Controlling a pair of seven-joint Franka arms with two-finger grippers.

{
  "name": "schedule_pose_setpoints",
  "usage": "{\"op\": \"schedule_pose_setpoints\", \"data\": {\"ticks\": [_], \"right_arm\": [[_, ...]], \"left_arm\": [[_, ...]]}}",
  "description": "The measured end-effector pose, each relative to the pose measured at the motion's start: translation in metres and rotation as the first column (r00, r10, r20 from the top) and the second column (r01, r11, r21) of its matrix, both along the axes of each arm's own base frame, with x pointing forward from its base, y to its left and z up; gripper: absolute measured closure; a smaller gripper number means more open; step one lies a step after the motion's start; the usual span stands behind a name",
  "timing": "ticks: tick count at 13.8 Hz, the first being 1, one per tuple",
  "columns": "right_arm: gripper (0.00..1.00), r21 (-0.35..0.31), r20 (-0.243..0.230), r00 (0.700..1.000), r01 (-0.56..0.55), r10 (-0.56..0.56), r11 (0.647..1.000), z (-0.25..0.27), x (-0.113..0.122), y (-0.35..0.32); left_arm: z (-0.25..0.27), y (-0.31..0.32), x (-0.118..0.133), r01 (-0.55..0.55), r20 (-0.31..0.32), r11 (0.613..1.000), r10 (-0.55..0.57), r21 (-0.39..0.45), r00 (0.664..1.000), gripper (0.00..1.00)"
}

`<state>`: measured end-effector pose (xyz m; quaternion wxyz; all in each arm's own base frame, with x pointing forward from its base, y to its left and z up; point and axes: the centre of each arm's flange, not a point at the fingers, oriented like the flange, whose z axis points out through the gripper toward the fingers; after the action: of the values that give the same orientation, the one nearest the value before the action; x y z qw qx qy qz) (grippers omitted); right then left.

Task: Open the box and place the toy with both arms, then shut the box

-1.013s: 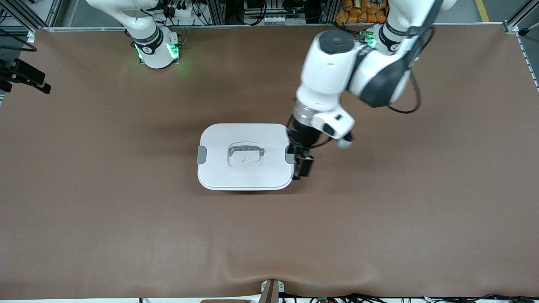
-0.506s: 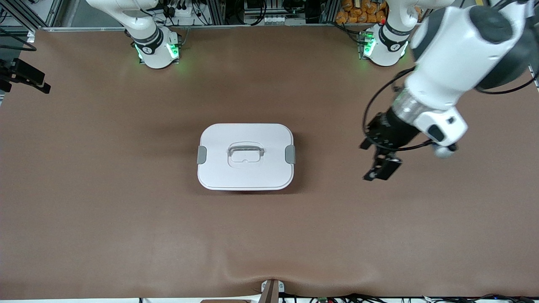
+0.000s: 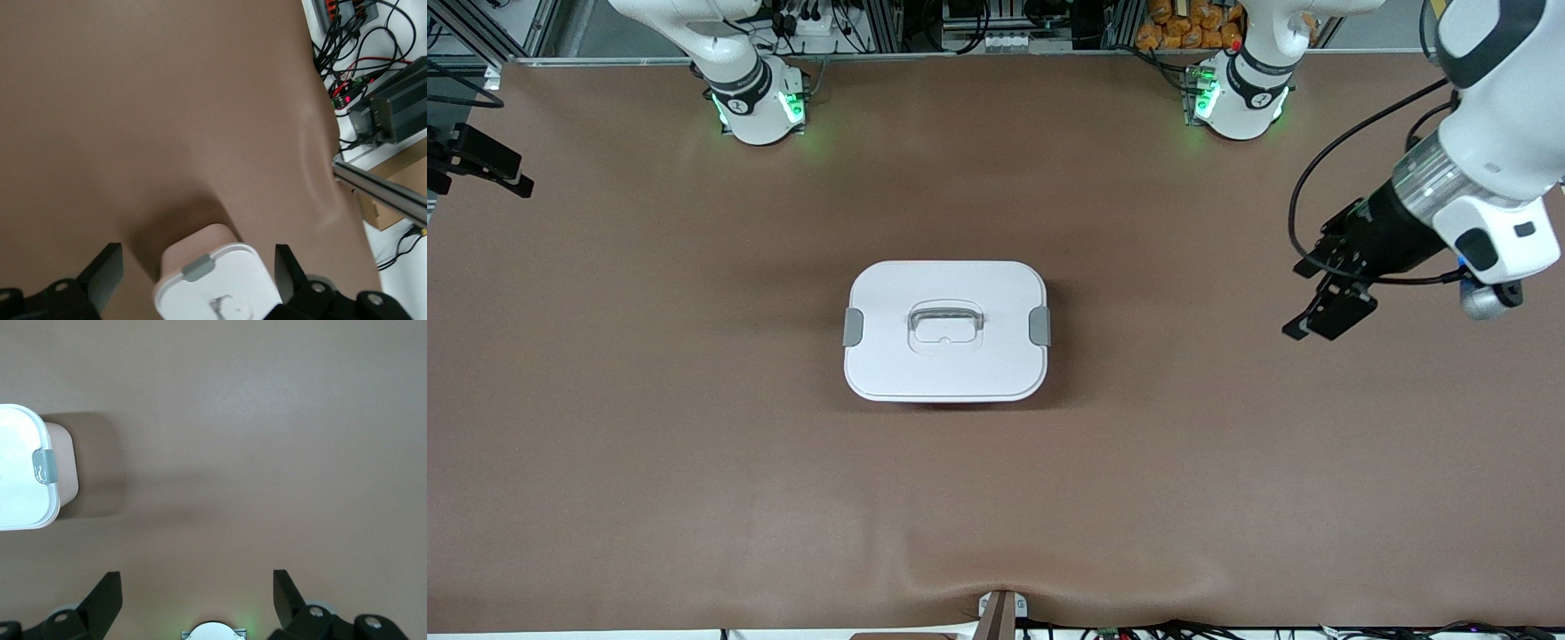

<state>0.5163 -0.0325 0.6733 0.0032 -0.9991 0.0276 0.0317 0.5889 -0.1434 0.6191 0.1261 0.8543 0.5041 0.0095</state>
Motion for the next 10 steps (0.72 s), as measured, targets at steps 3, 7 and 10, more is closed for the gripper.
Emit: {"op": "schedule_pose_setpoints", "data": {"ticks": [3,7,10], "right_arm": [[0.00,0.000,0.000,1.000,0.000,0.000,1.000,0.000,0.000,0.000],[0.00,0.000,0.000,1.000,0.000,0.000,1.000,0.000,0.000,0.000],[0.00,0.000,0.000,1.000,0.000,0.000,1.000,0.000,0.000,0.000]], "left_arm": [[-0.002,0.019,-0.025,0.137,0.000,0.990,-0.137,0.025,0.991,0.00],[-0.007,0.035,-0.045,0.341,-0.041,0.939,-0.339,0.046,0.940,0.00],[-0.010,0.045,-0.049,0.455,-0.063,0.890,-0.452,0.046,0.890,0.00]]}}
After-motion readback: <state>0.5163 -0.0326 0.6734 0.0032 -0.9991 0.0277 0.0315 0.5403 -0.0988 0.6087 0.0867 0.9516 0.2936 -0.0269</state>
